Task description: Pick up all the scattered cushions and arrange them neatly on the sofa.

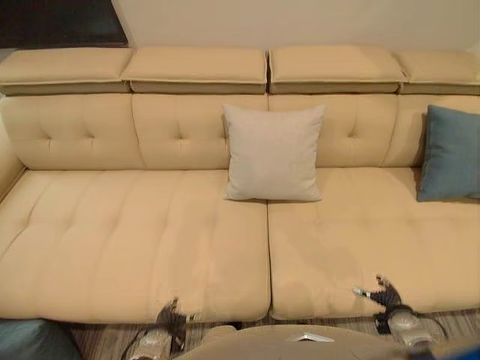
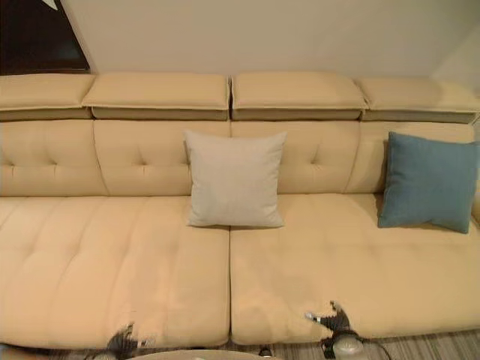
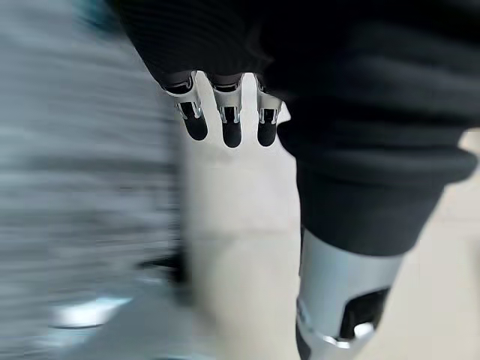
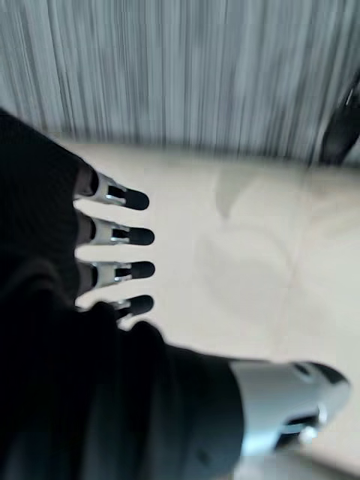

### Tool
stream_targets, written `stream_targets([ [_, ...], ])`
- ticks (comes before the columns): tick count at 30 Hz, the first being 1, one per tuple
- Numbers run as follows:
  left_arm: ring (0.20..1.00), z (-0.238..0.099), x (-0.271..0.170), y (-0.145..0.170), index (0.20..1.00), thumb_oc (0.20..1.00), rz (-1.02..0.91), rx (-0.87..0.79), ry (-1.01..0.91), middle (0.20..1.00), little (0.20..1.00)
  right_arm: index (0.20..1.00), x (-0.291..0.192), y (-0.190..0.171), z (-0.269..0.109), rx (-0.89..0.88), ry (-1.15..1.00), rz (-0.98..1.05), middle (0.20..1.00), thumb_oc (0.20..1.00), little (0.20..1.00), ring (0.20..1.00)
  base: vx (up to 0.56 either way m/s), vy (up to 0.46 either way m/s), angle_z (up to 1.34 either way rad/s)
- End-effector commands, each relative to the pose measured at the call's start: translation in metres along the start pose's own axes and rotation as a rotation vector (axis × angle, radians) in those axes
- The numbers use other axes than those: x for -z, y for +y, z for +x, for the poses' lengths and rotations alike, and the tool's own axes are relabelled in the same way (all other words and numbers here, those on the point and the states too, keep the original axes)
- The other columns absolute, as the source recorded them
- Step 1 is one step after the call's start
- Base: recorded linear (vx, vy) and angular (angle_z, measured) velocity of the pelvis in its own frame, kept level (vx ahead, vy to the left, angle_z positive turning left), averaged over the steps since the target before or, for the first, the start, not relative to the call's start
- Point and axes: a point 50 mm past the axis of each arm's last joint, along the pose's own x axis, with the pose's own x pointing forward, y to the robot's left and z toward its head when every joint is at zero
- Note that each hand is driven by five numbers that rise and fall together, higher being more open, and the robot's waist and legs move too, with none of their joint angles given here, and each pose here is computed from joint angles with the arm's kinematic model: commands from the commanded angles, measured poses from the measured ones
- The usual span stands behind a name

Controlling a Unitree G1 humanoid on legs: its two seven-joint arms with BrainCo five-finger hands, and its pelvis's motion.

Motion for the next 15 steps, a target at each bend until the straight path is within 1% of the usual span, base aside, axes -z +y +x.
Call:
stream_targets([
  [1, 1.0, 0.006, -0.039, 0.009, 1.0, 1.0, -0.01, -0.04, -0.131, 1.0, 1.0, 1.0, -0.03, -0.007, 0.007, 0.023, -0.08, -0.003, 1.0, 1.0, 1.0, 1.0, -0.24, 0.054, -0.23],
  [4, 1.0, 0.006, -0.046, 0.011, 1.0, 1.0, -0.033, -0.052, -0.147, 1.0, 1.0, 1.0, -0.029, -0.006, 0.008, 0.032, -0.06, 0.016, 1.0, 1.0, 1.0, 1.0, -0.19, 0.001, -0.02],
  [6, 1.0, 0.007, -0.058, 0.007, 1.0, 1.0, -0.016, -0.048, -0.185, 1.0, 1.0, 1.0, -0.016, -0.001, 0.006, 0.027, -0.005, 0.045, 1.0, 1.0, 1.0, 1.0, -0.16, -0.093, 0.45],
  [10, 1.0, 0.008, -0.062, 0.003, 1.0, 1.0, -0.019, -0.045, -0.189, 1.0, 1.0, 1.0, -0.013, 0.005, 0.005, 0.016, 0.009, 0.051, 1.0, 1.0, 1.0, 1.0, -0.1, -0.189, 0.8],
  [15, 1.0, 0.008, -0.075, -0.007, 1.0, 1.0, -0.01, -0.023, -0.218, 1.0, 1.0, 1.0, -0.025, -0.006, 0.008, 0.056, -0.032, 0.041, 1.0, 1.0, 1.0, 1.0, -0.23, -0.161, 1.08],
])
